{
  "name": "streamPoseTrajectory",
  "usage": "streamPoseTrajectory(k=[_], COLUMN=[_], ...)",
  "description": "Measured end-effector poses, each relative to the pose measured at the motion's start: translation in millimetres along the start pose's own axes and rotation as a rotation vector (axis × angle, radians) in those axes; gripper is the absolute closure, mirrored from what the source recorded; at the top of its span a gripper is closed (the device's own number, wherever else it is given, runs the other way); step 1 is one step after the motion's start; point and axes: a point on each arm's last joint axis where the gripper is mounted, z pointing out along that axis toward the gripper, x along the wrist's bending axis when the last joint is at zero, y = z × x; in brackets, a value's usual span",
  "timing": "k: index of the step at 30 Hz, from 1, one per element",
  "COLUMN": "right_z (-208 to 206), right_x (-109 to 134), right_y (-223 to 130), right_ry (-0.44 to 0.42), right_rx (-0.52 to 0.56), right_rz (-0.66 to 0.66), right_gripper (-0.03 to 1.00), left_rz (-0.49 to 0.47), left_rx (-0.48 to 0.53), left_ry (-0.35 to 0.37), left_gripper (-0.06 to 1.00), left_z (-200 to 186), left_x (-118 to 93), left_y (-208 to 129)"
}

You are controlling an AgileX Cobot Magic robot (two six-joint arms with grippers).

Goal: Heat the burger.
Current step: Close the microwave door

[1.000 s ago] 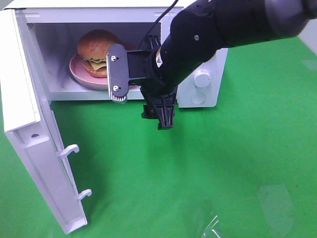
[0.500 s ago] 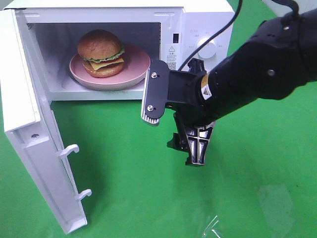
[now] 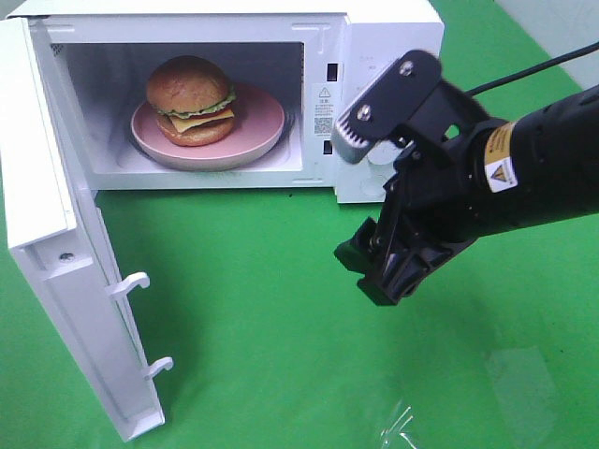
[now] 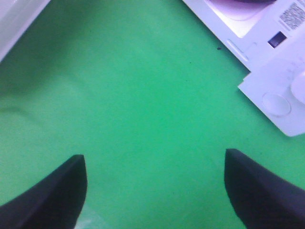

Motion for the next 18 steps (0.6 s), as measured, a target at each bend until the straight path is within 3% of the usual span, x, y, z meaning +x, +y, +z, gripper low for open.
streamPoseTrajectory(k=[5,12,18], right_z=[-27.8,-65.8,-95.1], right_x=[-3.5,-5.8,-6.8], right_y=[-5.3,-24.8,-36.2], right_ry=[-0.022,-0.048,-0.059], right_rx=[0.028,0.151,0.161], right_rz=[0.144,0.22,0.244], right_gripper=[0.2,0.2,0.2], left_rz=[0.0,0.0,0.0], left_rx=[0.0,0.0,0.0], left_ry=[0.0,0.0,0.0], left_gripper=[-0.03,-0.03,-0.03], left_z=[0.0,0.0,0.0], left_x=[0.0,0.0,0.0], left_y=[0.0,0.0,0.0])
